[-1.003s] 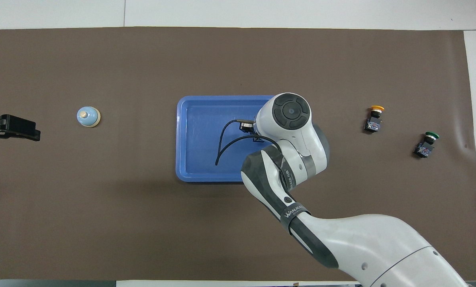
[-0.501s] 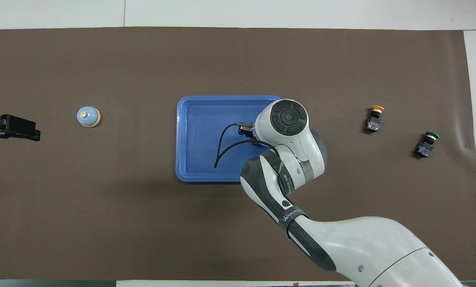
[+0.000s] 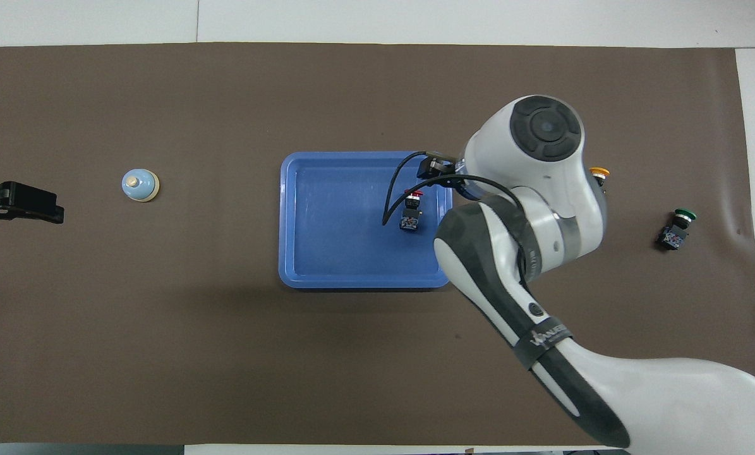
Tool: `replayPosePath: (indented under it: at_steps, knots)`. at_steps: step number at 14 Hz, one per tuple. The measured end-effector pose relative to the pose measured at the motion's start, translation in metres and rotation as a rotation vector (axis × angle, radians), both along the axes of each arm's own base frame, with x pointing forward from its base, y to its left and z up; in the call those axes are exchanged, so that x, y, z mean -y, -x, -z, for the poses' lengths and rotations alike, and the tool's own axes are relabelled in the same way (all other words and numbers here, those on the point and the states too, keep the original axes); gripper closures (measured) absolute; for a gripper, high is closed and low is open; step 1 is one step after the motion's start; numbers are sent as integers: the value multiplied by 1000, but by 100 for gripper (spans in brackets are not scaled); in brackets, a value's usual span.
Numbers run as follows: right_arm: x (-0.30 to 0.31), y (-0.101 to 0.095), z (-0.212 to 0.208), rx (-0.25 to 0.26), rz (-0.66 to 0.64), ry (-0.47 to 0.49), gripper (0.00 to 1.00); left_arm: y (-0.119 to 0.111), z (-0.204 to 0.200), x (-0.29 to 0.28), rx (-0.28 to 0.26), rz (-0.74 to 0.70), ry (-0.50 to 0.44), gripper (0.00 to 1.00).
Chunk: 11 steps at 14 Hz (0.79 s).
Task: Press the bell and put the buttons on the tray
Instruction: 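Open the right gripper and withdraw it toward the yellow button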
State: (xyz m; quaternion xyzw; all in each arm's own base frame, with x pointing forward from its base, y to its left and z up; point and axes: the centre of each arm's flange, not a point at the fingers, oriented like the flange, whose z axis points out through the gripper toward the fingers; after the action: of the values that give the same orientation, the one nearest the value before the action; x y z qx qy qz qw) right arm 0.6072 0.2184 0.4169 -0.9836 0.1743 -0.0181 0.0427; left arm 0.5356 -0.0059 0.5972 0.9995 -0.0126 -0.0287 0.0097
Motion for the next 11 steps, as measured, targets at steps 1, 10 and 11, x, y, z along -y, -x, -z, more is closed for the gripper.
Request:
replayPosePath:
  at_steps: [1,10,11]
  knots:
    - [31,-7,-9,3,9,2,0,0,0,0,0,0,0,0]
    - [218,-17,32,-20,53,72,0,0,0,0,0,0,0,0]
    - [226,-13,43,-17,64,72,0,0,0,0,0,0,0,0]
